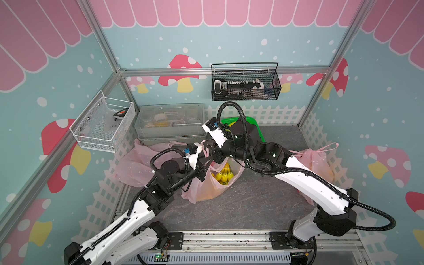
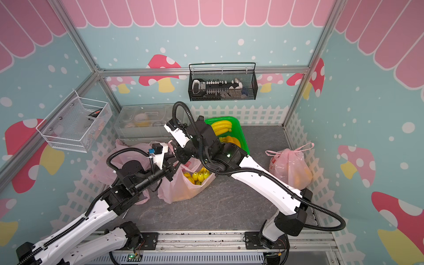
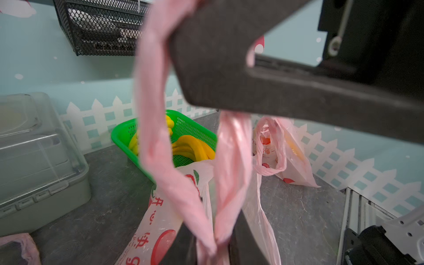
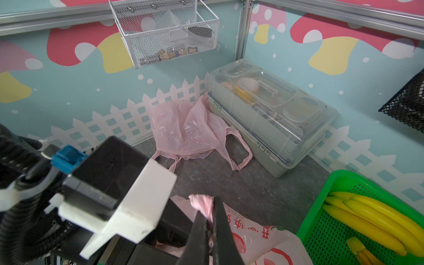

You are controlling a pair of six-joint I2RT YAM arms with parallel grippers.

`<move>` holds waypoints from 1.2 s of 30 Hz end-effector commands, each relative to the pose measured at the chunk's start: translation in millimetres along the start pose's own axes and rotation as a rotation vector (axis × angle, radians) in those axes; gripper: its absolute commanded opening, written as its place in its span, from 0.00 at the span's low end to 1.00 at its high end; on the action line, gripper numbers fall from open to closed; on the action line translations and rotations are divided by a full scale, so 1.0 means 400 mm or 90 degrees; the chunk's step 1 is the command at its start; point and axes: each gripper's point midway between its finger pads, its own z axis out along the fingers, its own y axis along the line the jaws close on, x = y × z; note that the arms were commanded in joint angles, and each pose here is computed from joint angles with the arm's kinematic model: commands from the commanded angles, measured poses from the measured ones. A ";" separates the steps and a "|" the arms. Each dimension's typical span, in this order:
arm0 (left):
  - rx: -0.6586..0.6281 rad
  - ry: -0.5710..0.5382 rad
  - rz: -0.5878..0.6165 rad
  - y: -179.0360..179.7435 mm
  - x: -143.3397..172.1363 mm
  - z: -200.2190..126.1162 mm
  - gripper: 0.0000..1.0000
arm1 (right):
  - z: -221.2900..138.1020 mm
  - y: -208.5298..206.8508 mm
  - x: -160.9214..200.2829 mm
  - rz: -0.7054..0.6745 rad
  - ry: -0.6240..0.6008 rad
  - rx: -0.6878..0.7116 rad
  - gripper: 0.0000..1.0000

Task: Place the banana into a plastic bag & tie a knot
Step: Adjust the plastic bag at the center of the board, then cross the plastic bag at the center of the board.

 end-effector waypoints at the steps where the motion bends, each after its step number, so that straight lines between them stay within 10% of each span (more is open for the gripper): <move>1: -0.016 -0.010 0.009 0.011 0.014 -0.001 0.16 | -0.032 -0.036 -0.040 0.037 -0.049 0.038 0.00; 6: -0.056 0.006 -0.009 0.041 0.040 0.001 0.06 | -0.030 -0.049 -0.030 0.048 -0.045 0.046 0.00; 12: -0.084 0.007 -0.036 0.066 0.027 -0.020 0.01 | -0.117 -0.052 0.026 -0.078 -0.007 0.014 0.43; 16: -0.063 0.019 -0.060 0.063 0.037 -0.010 0.00 | -0.195 -0.098 0.108 -0.138 0.040 0.011 0.54; 25: -0.049 0.020 -0.082 0.073 0.034 -0.002 0.00 | -0.211 -0.137 0.269 -0.206 0.144 0.016 0.59; 36: -0.031 0.029 -0.087 0.063 0.038 0.003 0.00 | -0.118 -0.172 0.264 -0.204 0.138 0.037 0.49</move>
